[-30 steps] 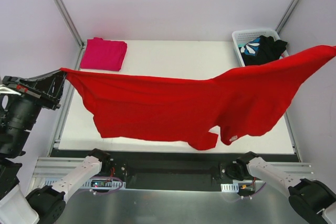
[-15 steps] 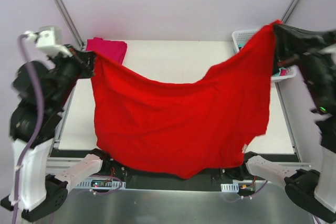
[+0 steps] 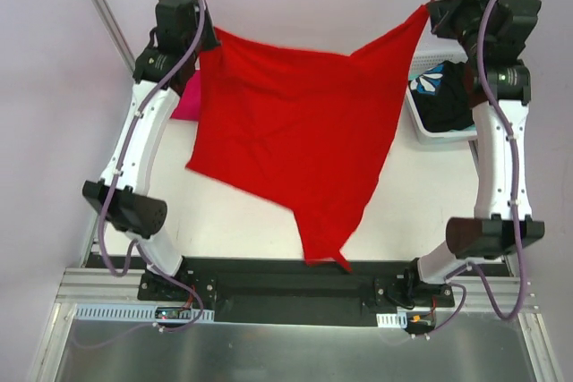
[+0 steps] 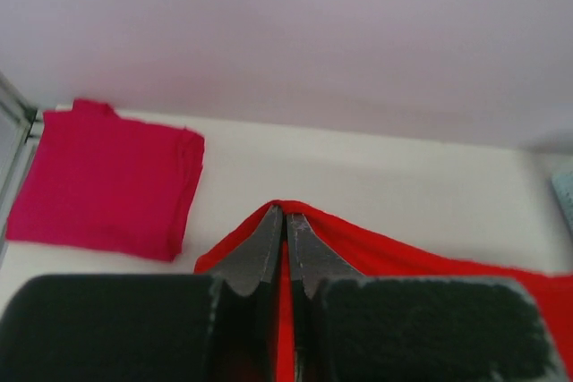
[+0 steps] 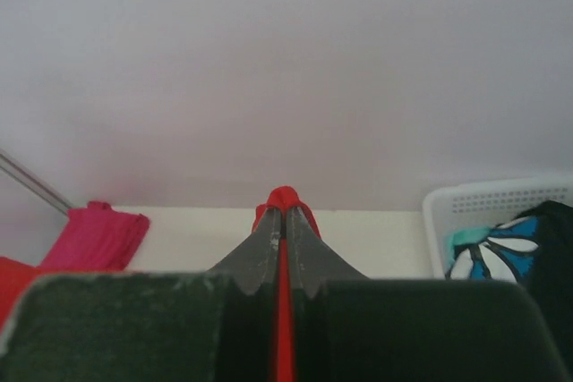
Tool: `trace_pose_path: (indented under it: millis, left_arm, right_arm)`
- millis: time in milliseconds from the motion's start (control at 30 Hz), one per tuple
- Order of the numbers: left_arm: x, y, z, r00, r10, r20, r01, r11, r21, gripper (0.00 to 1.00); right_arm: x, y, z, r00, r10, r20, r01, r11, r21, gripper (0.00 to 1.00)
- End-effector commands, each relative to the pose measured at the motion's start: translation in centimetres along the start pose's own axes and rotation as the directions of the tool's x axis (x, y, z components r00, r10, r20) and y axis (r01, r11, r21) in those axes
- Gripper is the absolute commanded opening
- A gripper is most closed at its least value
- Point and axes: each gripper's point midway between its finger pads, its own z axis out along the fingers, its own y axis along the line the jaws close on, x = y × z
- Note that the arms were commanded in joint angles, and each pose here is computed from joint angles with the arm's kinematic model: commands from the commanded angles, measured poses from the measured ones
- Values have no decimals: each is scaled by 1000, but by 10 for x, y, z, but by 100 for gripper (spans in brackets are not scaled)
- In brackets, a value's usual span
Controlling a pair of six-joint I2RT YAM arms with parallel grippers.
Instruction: Fold and stack the t-shirts
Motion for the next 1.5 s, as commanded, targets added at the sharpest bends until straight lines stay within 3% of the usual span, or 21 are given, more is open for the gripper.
trace_pose_path:
  millis: [0, 167, 300, 333, 367, 433, 467, 533, 567, 633, 667, 700, 800, 1033, 1467]
  left_arm:
    - [-119, -23, -34, 951, -75, 298, 44, 993, 108, 0]
    - [-151, -28, -58, 921, -109, 374, 57, 987, 147, 0]
    - [-142, -24, -86, 921, -136, 364, 77, 982, 172, 0]
    - [-142, -23, -91, 914, -144, 380, 82, 981, 174, 0]
    - [-112, -18, -75, 938, -133, 320, 88, 985, 149, 0]
    - [-101, -8, -92, 933, -144, 330, 105, 986, 131, 0]
    - [-58, -1, -74, 960, -131, 246, 110, 989, 97, 0]
    - [-27, 10, -81, 968, -132, 212, 119, 990, 71, 0]
    - [23, 20, -66, 983, -136, 120, 133, 991, 26, 0]
    - [57, 32, -73, 984, -162, 79, 163, 987, -8, 0]
    - [100, 39, -67, 984, -180, -2, 180, 983, -43, 0]
    - [115, 43, -74, 979, -201, -24, 200, 979, -50, 0]
    - [182, 48, -89, 947, -268, -179, 251, 962, -112, 0]
    - [283, 56, -131, 847, -363, -387, 293, 928, -229, 0]
    - [273, 48, -157, 866, -341, -366, 275, 936, -221, 0]
  right_arm:
    - [-107, 42, -15, 959, 104, 265, -45, 975, -219, 1]
    - [-139, 47, -21, 936, 146, 321, -52, 957, -286, 1]
    - [-147, 60, -44, 931, 164, 326, -44, 938, -345, 1]
    - [-133, 58, -39, 942, 180, 284, -72, 932, -354, 1]
    - [-129, 60, -42, 944, 187, 274, -79, 929, -362, 1]
    - [-116, 70, -57, 955, 194, 226, -90, 911, -402, 1]
    - [-79, 63, -47, 966, 227, 121, -164, 905, -393, 1]
    - [-51, 74, -73, 972, 232, 30, -197, 883, -426, 1]
    - [15, 58, -64, 952, 279, -128, -307, 882, -358, 1]
    - [64, 55, -79, 931, 296, -213, -353, 878, -322, 1]
    - [82, 57, -99, 920, 301, -249, -369, 879, -300, 1]
    - [130, 45, -104, 878, 340, -337, -423, 881, -213, 1]
    - [206, 40, -141, 758, 422, -498, -514, 856, -56, 1]
    - [261, 54, -178, 703, 345, -622, -454, 891, -19, 1]
    - [267, 62, -188, 704, 300, -643, -396, 918, -6, 1]
